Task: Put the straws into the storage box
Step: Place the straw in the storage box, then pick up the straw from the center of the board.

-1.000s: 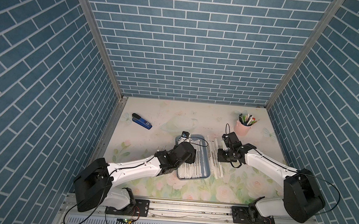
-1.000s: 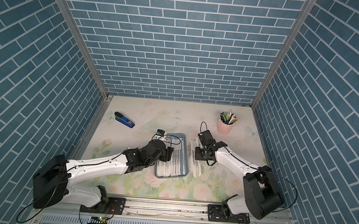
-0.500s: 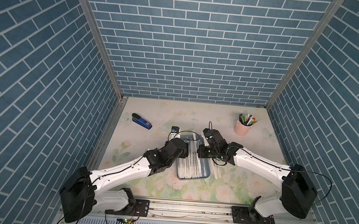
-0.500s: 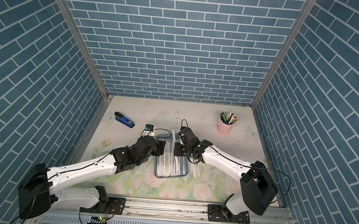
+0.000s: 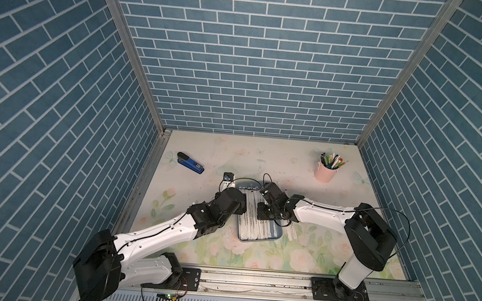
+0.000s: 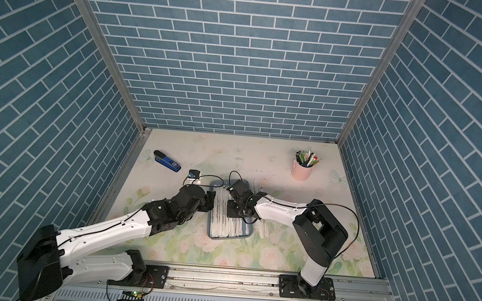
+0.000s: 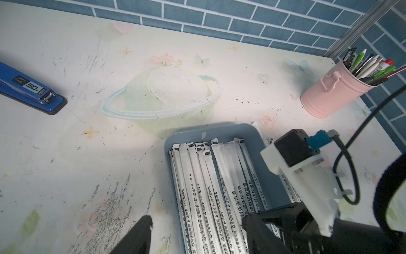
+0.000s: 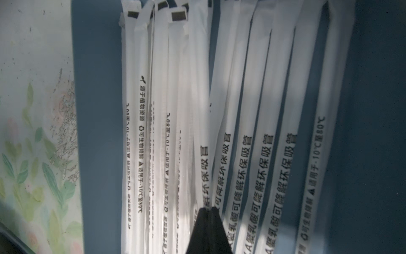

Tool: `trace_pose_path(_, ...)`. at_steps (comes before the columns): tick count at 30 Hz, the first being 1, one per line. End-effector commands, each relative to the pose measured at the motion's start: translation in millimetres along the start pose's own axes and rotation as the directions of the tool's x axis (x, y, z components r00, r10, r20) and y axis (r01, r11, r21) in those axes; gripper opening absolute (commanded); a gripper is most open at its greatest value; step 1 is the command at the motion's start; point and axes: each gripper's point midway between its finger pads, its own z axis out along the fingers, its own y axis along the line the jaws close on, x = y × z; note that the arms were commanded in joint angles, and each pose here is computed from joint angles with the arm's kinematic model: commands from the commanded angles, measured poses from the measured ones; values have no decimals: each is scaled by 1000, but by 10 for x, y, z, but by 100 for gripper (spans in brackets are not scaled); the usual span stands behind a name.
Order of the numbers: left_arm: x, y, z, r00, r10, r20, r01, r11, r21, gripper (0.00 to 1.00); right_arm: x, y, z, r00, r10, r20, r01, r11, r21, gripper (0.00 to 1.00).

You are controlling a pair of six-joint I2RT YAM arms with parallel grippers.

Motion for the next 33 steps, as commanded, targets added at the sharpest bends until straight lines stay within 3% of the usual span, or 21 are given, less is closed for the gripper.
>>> trace_pose_path(1,59,46,18,1000,8,-15,-8,1000,-10,71,-65,35,21,999,28,17,-28,1000,7,9)
trace_pose_path(11,38,44,12,1000,9,-10,-9,1000,-9,71,-126,40,-53,1000,12,26,-13,999,30,22)
trace_pose_path(18,19,40,7,1000,7,-6,-7,1000,-10,71,-279,-33,-312,996,-50,77,41,993,108,24)
trace_pose_path(23,-1,44,10,1000,26,-16,-26,999,-30,71,-274,-495,-660,995,-42,93,25,984,178,15)
trace_pose_path(29,-53,-262,42,996,80,-29,-79,997,12,72,-18,-1173,-830,999,-28,-32,34,973,230,21)
trace_pose_path(33,15,-570,133,992,115,-54,-111,992,66,72,54,-1323,-823,999,-27,-44,37,968,249,21)
